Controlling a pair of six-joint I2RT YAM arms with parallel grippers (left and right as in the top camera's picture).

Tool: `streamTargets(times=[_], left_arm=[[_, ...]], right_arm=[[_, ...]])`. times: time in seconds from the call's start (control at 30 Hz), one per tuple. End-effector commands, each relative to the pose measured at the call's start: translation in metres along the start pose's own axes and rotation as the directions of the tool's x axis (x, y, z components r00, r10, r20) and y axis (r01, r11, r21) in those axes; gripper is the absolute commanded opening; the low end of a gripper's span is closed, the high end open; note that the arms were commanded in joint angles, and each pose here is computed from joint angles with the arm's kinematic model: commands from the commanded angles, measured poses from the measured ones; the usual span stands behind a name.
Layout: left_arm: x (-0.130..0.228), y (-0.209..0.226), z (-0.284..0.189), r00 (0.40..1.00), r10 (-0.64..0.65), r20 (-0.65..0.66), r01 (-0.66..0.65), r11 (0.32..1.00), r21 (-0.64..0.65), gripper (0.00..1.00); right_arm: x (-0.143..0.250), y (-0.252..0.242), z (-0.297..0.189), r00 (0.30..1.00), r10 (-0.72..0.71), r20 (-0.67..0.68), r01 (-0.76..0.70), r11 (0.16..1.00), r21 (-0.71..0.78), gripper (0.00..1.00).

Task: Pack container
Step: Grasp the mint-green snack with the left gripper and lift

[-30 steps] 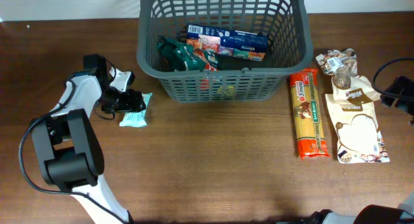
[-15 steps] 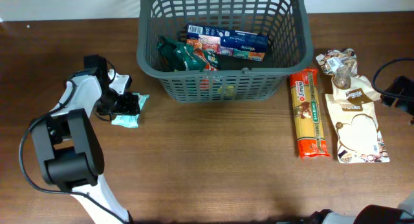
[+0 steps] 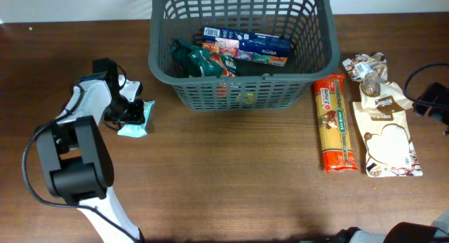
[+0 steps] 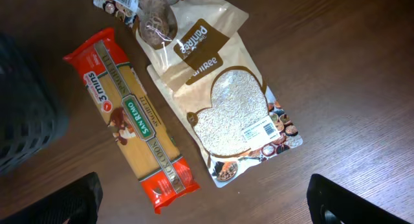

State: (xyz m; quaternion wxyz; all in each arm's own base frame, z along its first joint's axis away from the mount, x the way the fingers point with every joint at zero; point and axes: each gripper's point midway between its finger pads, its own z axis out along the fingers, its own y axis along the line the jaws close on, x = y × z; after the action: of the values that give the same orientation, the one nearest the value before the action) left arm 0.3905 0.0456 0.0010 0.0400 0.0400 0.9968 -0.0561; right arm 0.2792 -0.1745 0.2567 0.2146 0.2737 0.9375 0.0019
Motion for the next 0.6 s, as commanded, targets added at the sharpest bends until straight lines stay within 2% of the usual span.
streamTargets(times=[0.0,0.1,0.23,0.4,0.57], left_arm=[[-0.011,-0.015,0.007,0.999,-0.044,-0.001,0.044,0.993,0.113,0.36],[-0.044,-0.021,-0.027,0.993,-0.078,0.088,0.059,0.978,0.199,0.36],[-0.088,-0.006,-0.094,0.964,-0.164,0.210,0.123,0.973,0.195,0.35],[-0.129,0.004,-0.193,0.900,-0.137,0.414,0.083,0.986,0.145,0.34],[-0.150,-0.004,-0.281,0.800,-0.073,0.596,0.030,0.996,0.082,0.34]], right_arm=[[-0.001,0.000,-0.004,1.000,0.005,0.013,-0.005,1.000,-0.006,0.99],[-0.001,0.000,-0.004,1.000,0.005,0.013,-0.005,1.000,-0.006,0.99],[-0.001,0.000,-0.004,1.000,0.005,0.013,-0.005,1.000,-0.006,0.99],[-0.001,0.000,-0.004,1.000,0.005,0.013,-0.005,1.000,-0.006,0.99],[-0.001,0.000,-0.004,1.000,0.005,0.013,-0.005,1.000,-0.006,0.99]])
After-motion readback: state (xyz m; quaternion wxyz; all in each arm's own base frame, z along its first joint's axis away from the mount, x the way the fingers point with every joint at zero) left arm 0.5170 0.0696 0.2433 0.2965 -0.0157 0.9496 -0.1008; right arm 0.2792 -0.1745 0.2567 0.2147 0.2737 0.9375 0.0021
